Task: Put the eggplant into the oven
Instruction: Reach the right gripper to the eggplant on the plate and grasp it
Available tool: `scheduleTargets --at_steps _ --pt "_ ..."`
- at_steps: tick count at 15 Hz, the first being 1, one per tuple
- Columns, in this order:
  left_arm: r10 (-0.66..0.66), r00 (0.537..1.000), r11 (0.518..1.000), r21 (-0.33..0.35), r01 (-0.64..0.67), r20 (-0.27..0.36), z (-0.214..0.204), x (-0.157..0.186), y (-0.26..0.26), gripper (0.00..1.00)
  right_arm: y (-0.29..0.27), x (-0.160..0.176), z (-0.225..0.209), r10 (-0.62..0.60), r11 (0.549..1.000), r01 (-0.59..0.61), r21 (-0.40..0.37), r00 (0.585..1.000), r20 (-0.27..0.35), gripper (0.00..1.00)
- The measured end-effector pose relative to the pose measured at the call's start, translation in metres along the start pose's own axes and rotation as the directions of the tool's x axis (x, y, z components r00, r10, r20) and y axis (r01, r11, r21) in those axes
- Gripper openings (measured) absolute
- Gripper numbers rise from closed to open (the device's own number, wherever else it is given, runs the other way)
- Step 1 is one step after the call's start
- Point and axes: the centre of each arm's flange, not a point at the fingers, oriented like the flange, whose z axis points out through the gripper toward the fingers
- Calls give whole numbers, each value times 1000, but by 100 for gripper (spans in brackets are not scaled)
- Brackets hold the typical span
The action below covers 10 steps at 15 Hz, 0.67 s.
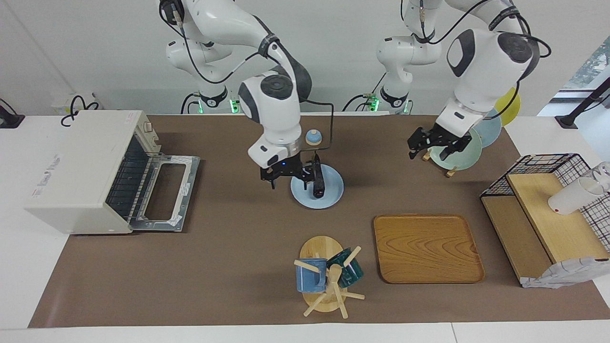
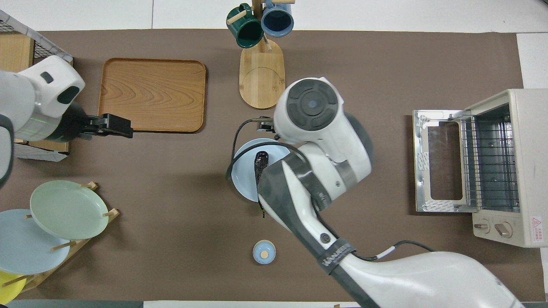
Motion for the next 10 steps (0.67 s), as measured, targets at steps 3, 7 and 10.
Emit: scheduleTargets --at_steps 3,7,10 --pt "-7 1000 1000 21 7 15 -22 -16 -20 100 -54 -21 27 -7 1000 7 8 1000 -17 100" --pt "6 999 999 40 -7 43 -38 -36 -13 100 -94 -50 32 -46 999 47 23 998 -49 100" --pt "10 998 999 45 -12 55 -35 -47 -10 100 -120 -75 55 -57 998 58 11 996 -72 100"
